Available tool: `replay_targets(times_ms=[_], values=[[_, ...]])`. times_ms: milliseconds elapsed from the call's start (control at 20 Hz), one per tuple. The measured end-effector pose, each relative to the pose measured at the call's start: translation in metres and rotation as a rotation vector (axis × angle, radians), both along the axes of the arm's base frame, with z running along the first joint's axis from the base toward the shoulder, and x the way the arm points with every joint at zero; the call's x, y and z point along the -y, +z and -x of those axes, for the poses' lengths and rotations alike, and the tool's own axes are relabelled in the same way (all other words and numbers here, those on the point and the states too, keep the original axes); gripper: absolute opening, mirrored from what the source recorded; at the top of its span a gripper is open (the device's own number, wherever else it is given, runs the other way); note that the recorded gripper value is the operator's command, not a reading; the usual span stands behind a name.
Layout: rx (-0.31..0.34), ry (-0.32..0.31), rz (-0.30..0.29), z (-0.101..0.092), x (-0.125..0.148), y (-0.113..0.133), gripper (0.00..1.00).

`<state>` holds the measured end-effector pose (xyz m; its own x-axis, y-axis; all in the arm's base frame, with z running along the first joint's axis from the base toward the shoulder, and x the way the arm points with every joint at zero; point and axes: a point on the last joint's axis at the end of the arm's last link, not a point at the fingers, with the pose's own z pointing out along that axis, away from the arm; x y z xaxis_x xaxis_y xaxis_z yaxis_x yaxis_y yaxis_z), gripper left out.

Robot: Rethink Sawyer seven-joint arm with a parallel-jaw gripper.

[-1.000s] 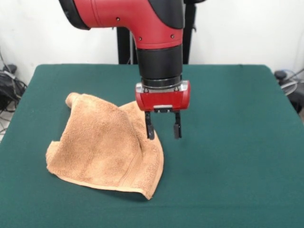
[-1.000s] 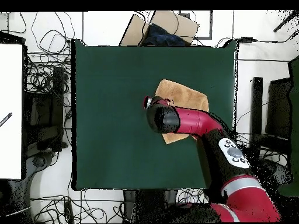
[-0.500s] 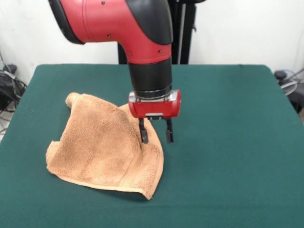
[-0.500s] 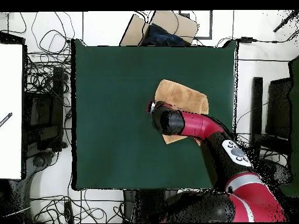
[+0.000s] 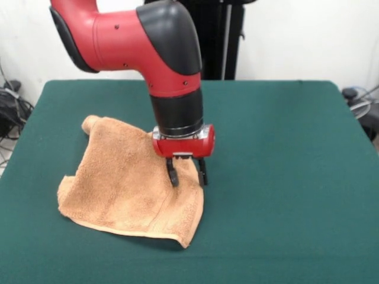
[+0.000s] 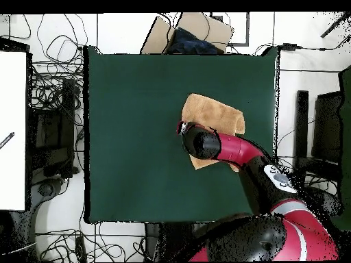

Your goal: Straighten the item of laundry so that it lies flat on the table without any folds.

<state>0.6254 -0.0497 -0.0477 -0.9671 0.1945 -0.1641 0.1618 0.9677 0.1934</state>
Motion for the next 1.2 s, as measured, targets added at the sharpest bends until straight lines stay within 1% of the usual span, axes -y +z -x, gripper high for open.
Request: replay_targets(times_ms=[200,800,950,1000,1200], values=[[-0.005,-0.007,-0.008,-0.0002,0.0013,-0.0067,1.00],[-0.047,-0.007,-0.037,-0.0069,0.0050,-0.0056,1.00],[-0.049,-0.002,-0.035,-0.0072,0.0070,-0.0065,1.00],[-0.049,0.001,-0.034,-0.0072,0.0079,-0.0069,0.00],[-0.042,0.015,-0.025,-0.0071,0.0102,-0.0093,0.00]])
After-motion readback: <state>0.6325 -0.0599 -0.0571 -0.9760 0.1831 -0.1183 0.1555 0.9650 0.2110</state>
